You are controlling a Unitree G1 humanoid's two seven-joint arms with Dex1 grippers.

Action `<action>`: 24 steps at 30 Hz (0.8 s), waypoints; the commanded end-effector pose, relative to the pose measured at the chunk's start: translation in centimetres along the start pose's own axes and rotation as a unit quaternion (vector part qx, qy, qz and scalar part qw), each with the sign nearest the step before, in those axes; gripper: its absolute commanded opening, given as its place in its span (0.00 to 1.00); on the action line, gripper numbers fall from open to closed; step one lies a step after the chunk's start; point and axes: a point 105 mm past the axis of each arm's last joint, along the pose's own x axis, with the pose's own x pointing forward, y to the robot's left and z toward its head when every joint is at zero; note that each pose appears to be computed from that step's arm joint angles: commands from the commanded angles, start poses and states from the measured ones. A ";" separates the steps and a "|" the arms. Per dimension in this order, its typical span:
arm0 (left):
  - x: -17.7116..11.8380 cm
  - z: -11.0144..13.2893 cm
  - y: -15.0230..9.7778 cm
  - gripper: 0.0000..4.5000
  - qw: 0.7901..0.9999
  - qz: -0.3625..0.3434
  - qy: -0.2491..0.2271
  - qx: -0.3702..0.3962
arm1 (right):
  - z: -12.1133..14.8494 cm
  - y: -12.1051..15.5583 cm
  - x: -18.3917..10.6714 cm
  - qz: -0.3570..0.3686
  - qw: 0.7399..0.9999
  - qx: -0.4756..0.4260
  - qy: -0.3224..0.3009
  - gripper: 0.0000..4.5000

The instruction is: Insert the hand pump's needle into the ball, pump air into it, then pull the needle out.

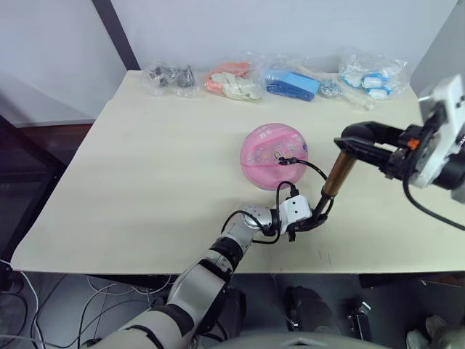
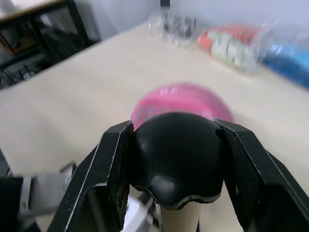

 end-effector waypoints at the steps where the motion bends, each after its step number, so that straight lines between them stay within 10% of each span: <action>1: -0.4 -2.8 -1.7 0.24 0.998 -0.030 0.049 -0.017 | 5.5 -1.3 -2.1 -0.071 0.991 -0.063 -0.097 0.46; 4: -0.5 -2.8 -1.7 0.24 0.998 -0.029 0.049 -0.018 | 4.4 -1.6 -1.8 -0.078 0.992 -0.056 -0.082 0.46; 19: -0.5 -2.7 -1.9 0.24 0.998 -0.032 0.041 -0.025 | -18.4 -1.3 1.5 -0.115 0.980 0.096 0.134 0.46; 24: -0.5 -2.7 -1.9 0.24 0.998 -0.032 0.042 -0.026 | -21.3 -0.2 2.2 -0.109 0.978 0.099 0.146 0.46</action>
